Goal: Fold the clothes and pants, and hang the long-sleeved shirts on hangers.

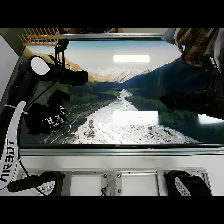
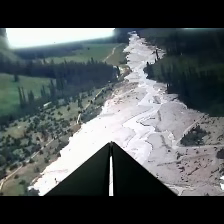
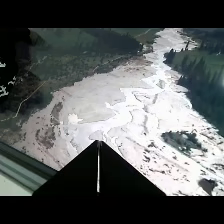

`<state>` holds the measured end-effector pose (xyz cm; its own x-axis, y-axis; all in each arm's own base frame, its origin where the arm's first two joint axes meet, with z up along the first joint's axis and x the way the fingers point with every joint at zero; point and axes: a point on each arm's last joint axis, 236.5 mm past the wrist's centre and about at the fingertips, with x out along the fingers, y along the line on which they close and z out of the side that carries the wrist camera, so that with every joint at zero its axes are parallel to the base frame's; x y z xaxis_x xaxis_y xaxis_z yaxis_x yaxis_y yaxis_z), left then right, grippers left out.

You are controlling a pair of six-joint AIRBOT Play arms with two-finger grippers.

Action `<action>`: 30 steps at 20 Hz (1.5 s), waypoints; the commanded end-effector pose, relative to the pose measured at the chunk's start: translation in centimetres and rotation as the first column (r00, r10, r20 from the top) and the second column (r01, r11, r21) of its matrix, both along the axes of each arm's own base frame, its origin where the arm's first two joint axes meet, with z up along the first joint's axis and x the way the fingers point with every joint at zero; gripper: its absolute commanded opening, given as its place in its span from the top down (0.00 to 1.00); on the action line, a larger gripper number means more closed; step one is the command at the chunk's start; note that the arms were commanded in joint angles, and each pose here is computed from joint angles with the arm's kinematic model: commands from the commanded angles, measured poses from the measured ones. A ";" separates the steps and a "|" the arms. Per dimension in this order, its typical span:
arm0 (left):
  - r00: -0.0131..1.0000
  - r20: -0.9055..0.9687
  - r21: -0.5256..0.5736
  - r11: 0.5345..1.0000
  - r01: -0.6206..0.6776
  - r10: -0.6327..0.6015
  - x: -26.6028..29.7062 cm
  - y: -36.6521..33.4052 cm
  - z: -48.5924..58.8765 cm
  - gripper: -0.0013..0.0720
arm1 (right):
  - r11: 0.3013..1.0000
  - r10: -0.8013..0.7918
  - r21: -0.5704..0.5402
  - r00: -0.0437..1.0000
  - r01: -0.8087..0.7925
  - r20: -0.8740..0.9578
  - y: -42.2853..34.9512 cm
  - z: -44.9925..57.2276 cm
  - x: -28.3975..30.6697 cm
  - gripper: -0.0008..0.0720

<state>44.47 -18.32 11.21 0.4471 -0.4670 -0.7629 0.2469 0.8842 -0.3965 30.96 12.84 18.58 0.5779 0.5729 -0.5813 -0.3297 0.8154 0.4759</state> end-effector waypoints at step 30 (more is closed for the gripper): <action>0.944 -0.320 0.754 0.626 0.199 0.086 -8.2 20.6 -19.7 0.04 | 1.000 0.001 0.001 1.000 -0.001 0.000 0.0 0.0 0.0 0.96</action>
